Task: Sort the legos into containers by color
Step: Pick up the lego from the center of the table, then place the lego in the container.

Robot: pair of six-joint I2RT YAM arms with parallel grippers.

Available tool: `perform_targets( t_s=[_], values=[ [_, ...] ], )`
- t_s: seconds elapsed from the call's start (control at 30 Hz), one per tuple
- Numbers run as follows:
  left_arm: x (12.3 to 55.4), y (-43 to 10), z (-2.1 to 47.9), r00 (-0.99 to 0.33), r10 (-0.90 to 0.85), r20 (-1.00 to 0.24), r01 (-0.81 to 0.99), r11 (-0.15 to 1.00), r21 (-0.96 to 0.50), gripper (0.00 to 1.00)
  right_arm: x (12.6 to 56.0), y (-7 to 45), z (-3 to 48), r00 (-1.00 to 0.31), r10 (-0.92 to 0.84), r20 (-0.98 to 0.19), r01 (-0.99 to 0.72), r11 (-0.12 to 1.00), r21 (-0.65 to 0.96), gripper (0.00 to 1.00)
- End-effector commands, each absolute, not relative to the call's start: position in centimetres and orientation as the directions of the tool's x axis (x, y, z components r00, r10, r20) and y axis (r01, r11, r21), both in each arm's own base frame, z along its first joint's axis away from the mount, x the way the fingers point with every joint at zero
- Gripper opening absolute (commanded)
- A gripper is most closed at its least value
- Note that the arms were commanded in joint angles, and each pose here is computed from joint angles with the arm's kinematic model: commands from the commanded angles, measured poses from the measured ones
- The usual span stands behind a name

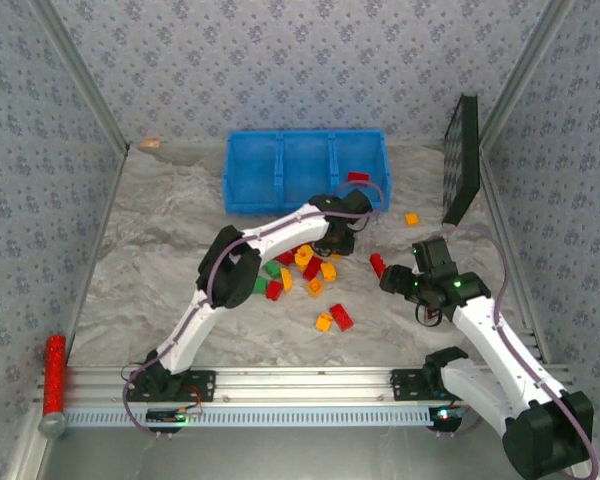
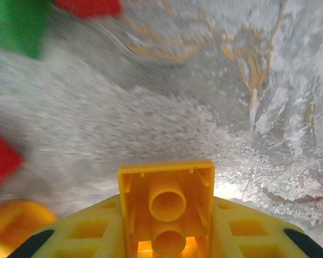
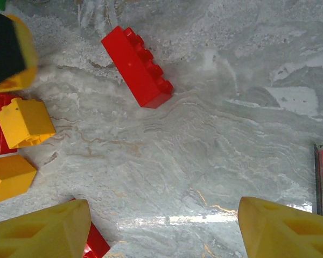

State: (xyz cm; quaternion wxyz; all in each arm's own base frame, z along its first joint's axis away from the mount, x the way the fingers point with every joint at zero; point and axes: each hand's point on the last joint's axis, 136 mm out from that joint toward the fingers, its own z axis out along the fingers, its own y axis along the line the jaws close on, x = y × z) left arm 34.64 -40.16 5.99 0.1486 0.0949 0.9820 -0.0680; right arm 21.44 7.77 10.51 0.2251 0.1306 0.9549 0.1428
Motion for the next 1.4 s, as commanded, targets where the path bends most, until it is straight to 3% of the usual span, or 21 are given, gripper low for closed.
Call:
perform_targets(
  t_s=[0.0, 0.23, 0.4, 0.7, 0.93, 1.17, 1.27, 1.37],
  values=[
    [38.1, -37.9, 15.7, -0.866, 0.154, -0.476, 0.239, 0.963, -0.123, 0.27, 21.9, 8.2, 11.2, -0.865, 0.327, -0.380, 0.193, 0.917, 0.349, 0.74],
    [42.3, -31.6, 23.4, -0.793, 0.084, -0.603, 0.201, 0.971, -0.129, 0.26, 23.4, 9.3, 12.4, -0.864, 0.298, -0.405, 0.170, 0.931, 0.322, 0.74],
    [44.5, -25.3, 24.9, -0.770, 0.024, -0.638, 0.118, 0.988, -0.104, 0.26, 26.0, 11.0, 14.0, -0.860, 0.258, -0.440, 0.133, 0.947, 0.293, 0.74],
    [47.6, -17.1, 19.2, -0.820, -0.069, -0.568, -0.012, 0.995, -0.104, 0.26, 32.8, 18.0, 17.1, -0.857, 0.130, -0.499, 0.000, 0.968, 0.252, 0.74],
    [50.1, -16.4, 13.9, -0.868, -0.113, -0.484, -0.041, 0.987, -0.157, 0.26, 37.6, 24.0, 16.5, -0.874, 0.072, -0.480, -0.056, 0.967, 0.247, 0.73],
    [50.7, -16.5, 9.5, -0.908, -0.121, -0.401, -0.057, 0.984, -0.168, 0.27, 38.4, 30.2, 15.1, -0.887, -0.075, -0.456, -0.201, 0.951, 0.234, 0.73],
    [50.7, -16.6, 8.6, -0.915, -0.122, -0.384, -0.062, 0.984, -0.166, 0.32, 37.7, 32.5, 14.5, -0.877, -0.153, -0.455, -0.282, 0.931, 0.230, 0.72],
    [50.6, -16.7, 8.0, -0.920, -0.126, -0.372, -0.066, 0.983, -0.168, 0.45, 37.0, 34.0, 13.3, -0.887, -0.185, -0.422, -0.306, 0.921, 0.239, 0.71]
  ],
)
